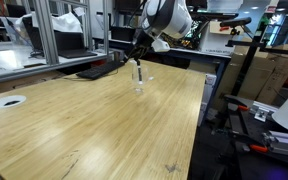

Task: Put the marker in the cup

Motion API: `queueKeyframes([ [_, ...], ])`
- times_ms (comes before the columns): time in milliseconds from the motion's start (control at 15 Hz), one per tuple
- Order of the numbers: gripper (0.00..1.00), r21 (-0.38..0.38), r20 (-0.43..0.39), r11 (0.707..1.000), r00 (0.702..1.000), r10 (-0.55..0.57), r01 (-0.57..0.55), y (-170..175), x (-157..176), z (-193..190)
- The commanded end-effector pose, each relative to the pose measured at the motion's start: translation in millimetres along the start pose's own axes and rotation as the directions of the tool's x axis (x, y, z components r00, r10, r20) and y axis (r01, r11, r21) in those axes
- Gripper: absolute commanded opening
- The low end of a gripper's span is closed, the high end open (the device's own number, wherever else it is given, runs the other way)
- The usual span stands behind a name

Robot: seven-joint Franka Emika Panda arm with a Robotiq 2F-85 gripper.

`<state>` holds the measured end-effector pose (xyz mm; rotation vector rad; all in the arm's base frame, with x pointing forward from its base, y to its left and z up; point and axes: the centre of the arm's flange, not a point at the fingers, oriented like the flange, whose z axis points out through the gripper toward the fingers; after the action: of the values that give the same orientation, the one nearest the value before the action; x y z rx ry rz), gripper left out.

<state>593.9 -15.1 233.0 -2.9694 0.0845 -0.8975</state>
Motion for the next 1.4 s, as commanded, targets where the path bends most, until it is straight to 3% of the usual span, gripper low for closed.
queueKeyframes([
  [0, 1.0, -0.014, -0.006, 1.0, 1.0, 0.017, -0.017, -6, 1, -16],
  [333, 1.0, -0.024, 0.057, 0.999, 0.997, 0.044, -0.043, -5, 8, -28],
  [533, 1.0, -0.015, 0.15, 0.997, 0.986, 0.076, -0.075, 12, 22, -42],
  [933, 1.0, 0.012, 0.278, 0.996, 0.957, 0.082, -0.089, 19, 60, -99],
  [1333, 1.0, -0.065, 0.392, 0.997, 0.918, 0.057, -0.035, 16, 71, -128],
])
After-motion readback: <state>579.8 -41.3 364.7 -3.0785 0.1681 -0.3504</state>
